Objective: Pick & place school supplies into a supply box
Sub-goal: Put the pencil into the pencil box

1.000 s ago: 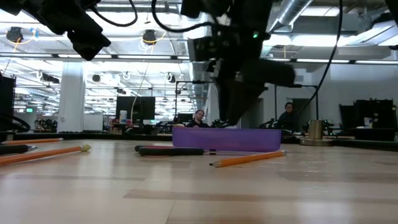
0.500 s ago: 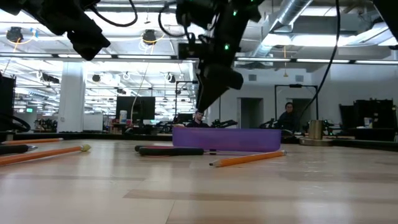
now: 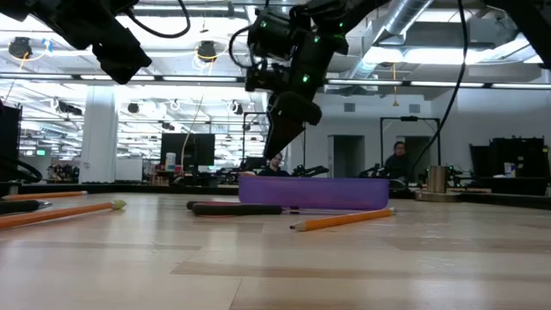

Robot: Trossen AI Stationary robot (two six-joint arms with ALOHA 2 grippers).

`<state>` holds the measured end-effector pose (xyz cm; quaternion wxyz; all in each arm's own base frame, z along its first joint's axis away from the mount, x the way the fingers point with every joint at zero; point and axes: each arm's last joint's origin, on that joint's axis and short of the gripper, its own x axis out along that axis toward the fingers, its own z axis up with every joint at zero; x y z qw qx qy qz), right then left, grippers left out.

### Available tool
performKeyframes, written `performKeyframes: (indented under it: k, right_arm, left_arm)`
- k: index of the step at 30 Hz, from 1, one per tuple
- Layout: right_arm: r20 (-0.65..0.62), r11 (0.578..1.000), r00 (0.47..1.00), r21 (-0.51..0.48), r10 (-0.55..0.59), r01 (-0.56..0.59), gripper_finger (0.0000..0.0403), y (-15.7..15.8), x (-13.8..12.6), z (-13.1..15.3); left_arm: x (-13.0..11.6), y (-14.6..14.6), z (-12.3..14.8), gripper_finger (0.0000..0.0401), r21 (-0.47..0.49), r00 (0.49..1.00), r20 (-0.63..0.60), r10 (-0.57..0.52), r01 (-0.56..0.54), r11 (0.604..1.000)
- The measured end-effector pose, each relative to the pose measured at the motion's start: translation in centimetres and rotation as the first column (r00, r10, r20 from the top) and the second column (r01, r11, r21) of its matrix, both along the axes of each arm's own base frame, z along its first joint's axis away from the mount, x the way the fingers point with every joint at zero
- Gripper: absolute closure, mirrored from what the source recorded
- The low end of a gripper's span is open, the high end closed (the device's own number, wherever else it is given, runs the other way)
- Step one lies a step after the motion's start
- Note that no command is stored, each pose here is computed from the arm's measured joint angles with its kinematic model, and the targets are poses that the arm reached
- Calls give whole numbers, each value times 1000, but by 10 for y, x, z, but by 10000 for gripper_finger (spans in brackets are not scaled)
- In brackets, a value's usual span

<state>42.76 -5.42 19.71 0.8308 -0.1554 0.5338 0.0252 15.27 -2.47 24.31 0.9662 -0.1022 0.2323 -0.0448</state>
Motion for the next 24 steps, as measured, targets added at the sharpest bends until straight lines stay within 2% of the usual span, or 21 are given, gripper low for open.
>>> performKeyframes:
  k: [5, 8, 11, 15, 24]
  right_arm:
    - [16, 1000, 1000, 14, -2, 2, 283, -5, 2, -5]
    - [-25, 1000, 1000, 23, -8, 8, 283, -7, 0, -14]
    - [7, 1000, 1000, 19, -9, 9, 283, -8, 5, -14]
    - [-36, 1000, 999, 26, -7, 8, 283, -8, 6, -30]
    - [-36, 999, 999, 29, -14, 15, 283, -8, 6, -29]
  left_arm:
    - [0, 0, 0, 273, -1, 1000, 0, -3, 3, 1000]
    - [0, 0, 0, 273, -2, 1000, -1, -6, 6, 1000]
    - [0, 0, 0, 273, -2, 1000, -1, -5, 5, 1000]
    - [0, 0, 0, 273, -2, 1000, -2, -5, 5, 1000]
    - [0, 0, 0, 273, -2, 1000, -3, -5, 5, 1000]
